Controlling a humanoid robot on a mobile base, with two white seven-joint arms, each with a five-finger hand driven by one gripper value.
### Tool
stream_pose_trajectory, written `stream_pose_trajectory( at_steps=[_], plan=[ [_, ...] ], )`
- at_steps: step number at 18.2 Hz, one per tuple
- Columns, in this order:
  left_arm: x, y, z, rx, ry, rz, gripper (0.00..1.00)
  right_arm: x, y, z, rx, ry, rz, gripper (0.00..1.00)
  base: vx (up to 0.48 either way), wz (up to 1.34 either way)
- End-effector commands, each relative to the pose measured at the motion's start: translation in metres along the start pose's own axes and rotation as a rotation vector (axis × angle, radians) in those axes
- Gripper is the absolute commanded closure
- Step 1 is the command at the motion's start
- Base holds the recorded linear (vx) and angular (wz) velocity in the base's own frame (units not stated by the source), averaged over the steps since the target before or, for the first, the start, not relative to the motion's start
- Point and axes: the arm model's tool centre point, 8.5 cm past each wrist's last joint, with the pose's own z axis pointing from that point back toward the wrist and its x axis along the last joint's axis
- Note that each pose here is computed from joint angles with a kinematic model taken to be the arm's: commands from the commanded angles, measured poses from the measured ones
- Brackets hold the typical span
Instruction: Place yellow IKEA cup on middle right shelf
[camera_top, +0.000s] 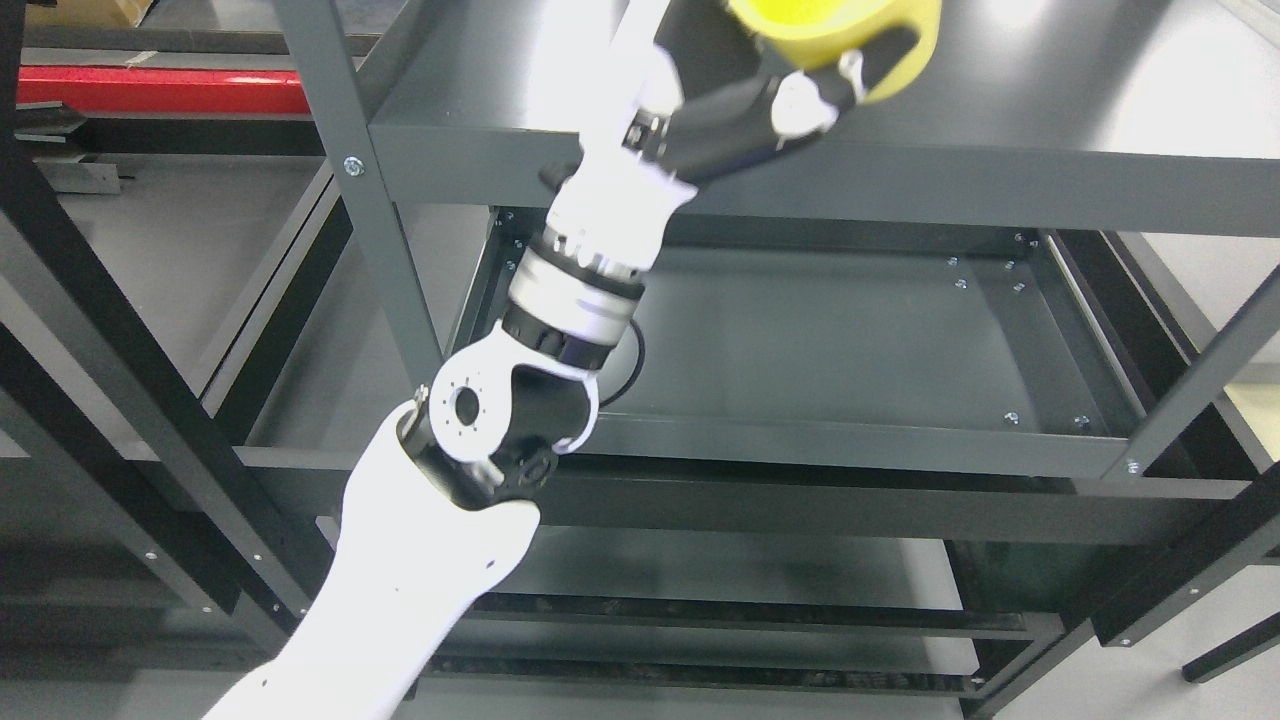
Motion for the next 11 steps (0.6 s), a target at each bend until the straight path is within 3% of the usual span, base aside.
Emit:
stream_pose_trajectory(
  at_steps=[1,5,9,11],
  plan=[
    [0.009,-0.006,-0.056,-0.002,0.168,0.064,1.00,-0.009,-0.010,-0.001,-0.014,0.017,-0.003,0.01,0.034,0.03],
    [0.000,0.008,-0.081,0.033,0.431,0.169,1.00,-0.009,-0.010,-0.001,-0.014,0.017,-0.003,0.01,0.017,-0.02],
    [-0.031,0.041,-0.087,0.167,0.706,0.060,1.00,-0.009,-0.010,-0.001,-0.014,0.017,-0.003,0.01,0.007,0.02],
    [-0.040,0.058,-0.090,0.217,0.755,0.011,0.99,-0.009,-0.010,-0.001,-0.014,0.017,-0.003,0.01,0.000,0.00]
  ],
)
